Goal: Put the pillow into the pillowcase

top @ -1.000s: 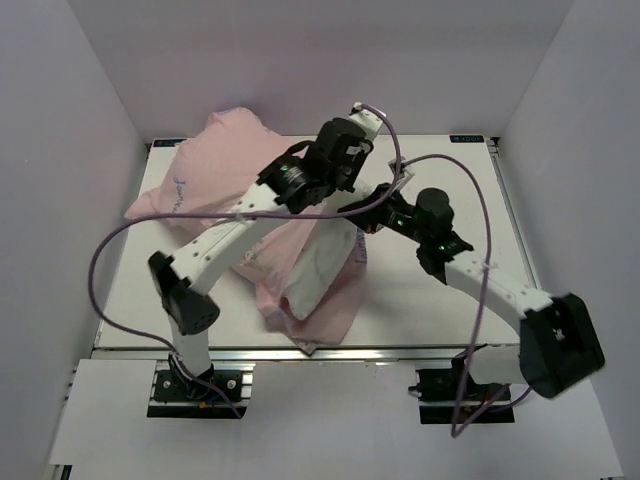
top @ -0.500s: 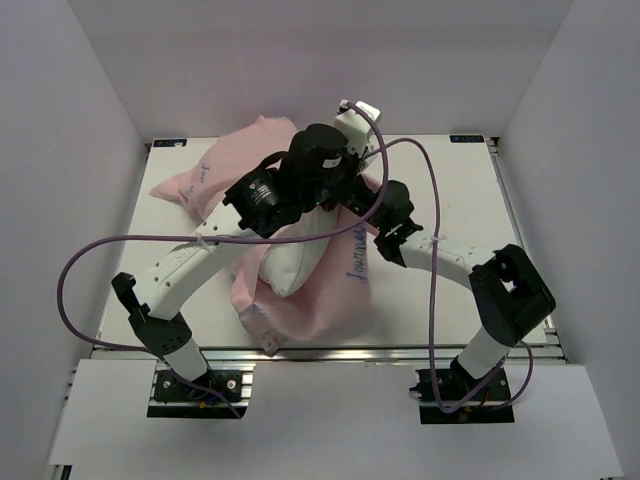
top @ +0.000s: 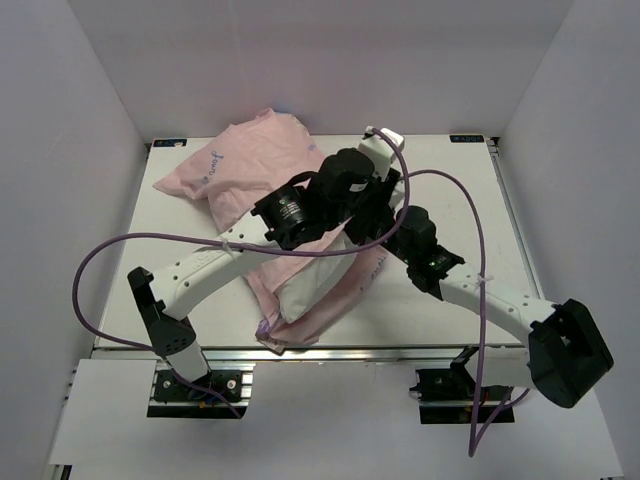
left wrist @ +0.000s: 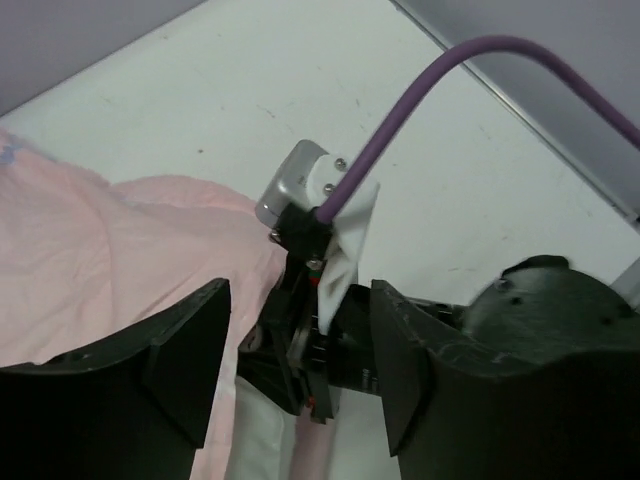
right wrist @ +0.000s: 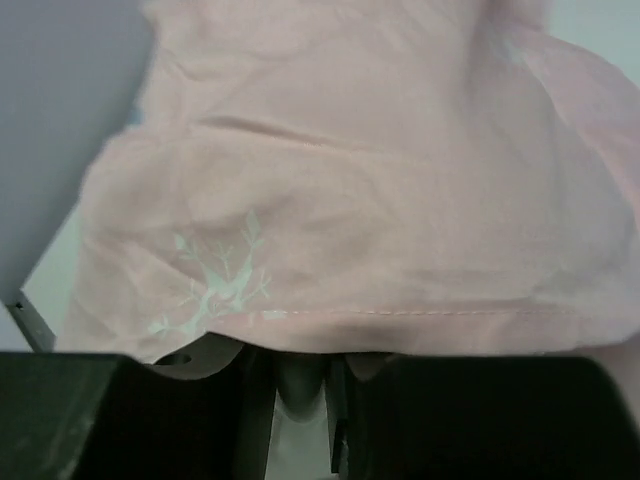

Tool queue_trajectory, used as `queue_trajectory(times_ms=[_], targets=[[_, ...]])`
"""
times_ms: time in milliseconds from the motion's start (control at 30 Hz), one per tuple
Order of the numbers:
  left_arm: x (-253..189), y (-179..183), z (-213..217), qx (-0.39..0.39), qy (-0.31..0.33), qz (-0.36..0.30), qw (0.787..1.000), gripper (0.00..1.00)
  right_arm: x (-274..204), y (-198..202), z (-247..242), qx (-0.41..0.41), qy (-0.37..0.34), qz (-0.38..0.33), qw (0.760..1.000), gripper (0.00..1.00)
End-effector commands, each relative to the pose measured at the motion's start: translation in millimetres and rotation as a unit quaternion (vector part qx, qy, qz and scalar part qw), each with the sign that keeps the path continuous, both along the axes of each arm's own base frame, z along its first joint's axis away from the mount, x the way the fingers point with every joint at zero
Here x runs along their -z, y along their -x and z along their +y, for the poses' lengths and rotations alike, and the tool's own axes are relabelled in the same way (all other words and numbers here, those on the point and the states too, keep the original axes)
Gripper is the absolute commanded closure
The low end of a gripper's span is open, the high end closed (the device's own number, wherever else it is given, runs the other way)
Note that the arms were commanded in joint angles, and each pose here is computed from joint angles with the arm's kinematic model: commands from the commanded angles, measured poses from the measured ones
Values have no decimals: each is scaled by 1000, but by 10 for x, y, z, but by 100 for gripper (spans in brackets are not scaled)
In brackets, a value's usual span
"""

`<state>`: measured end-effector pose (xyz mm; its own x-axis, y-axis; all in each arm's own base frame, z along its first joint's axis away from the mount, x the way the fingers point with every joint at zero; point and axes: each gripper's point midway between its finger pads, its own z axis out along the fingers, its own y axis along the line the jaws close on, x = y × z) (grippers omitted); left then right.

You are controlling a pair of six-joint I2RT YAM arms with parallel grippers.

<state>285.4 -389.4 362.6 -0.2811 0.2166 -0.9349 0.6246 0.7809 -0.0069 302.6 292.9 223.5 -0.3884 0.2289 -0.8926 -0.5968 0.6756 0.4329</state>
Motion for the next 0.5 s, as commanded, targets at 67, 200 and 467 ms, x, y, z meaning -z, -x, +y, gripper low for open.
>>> queue_trajectory(times_ms=[67,200,467], targets=[[35,31,-186,7,14,11,1000,3,622,212,-525,90,85,156,980,72],[157,-4,-51,-19,-22,19,999,2,726,443,-778,102,103,176,974,66],[876,231,454,-54,-122,96,986,2,784,808,-1311,149,156,208,954,45]])
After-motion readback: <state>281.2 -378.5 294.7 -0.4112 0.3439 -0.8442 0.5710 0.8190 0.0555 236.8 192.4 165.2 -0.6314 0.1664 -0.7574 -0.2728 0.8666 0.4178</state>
